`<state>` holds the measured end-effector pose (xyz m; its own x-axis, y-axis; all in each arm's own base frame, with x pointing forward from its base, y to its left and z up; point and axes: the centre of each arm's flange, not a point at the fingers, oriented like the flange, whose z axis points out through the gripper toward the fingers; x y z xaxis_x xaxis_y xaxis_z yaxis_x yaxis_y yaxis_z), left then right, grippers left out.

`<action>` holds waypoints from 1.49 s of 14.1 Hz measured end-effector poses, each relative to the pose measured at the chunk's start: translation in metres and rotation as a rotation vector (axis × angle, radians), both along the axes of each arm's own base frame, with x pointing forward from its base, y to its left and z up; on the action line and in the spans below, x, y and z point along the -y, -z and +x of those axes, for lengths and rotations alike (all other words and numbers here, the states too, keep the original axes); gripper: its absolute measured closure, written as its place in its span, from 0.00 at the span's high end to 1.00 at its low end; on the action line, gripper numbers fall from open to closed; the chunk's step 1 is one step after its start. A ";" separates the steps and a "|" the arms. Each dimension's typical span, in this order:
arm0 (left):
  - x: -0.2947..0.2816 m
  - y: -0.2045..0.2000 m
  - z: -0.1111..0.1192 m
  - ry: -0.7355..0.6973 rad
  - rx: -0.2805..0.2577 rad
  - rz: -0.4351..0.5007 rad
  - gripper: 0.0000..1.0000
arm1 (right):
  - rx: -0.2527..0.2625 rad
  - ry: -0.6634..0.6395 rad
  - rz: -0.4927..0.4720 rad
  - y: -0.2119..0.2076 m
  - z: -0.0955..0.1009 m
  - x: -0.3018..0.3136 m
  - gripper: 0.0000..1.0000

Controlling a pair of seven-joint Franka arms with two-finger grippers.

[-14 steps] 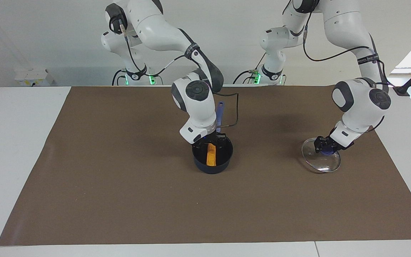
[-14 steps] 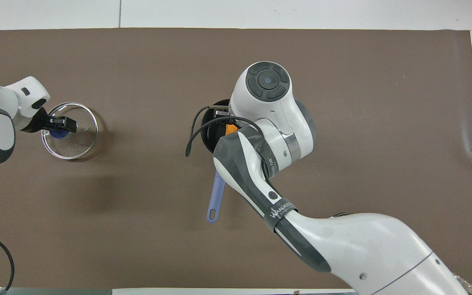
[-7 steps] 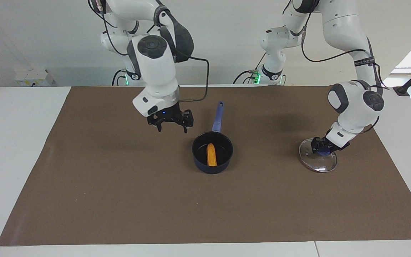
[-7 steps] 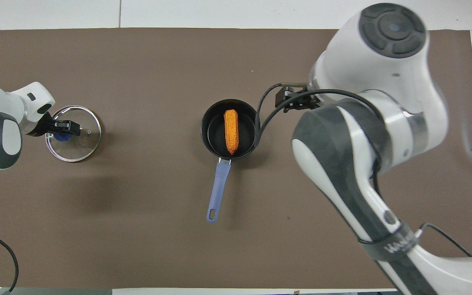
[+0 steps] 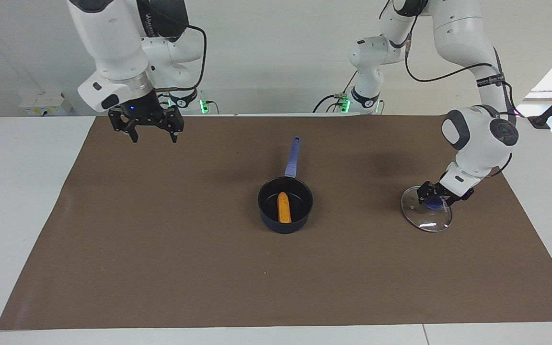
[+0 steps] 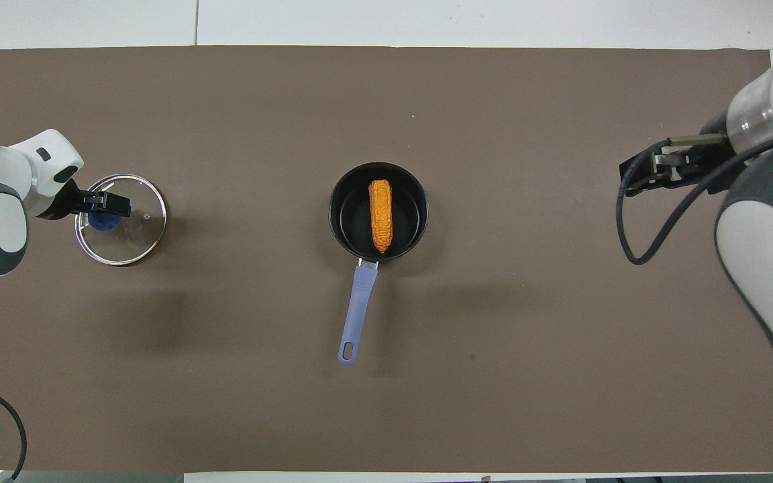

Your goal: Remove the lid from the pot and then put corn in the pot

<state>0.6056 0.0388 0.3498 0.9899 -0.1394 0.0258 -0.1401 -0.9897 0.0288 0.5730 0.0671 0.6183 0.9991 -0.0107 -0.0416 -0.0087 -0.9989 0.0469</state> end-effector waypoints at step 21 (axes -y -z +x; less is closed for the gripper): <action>0.087 -0.245 -0.078 -0.045 -0.095 0.052 1.00 | -0.050 -0.029 0.011 0.006 -0.020 0.090 1.00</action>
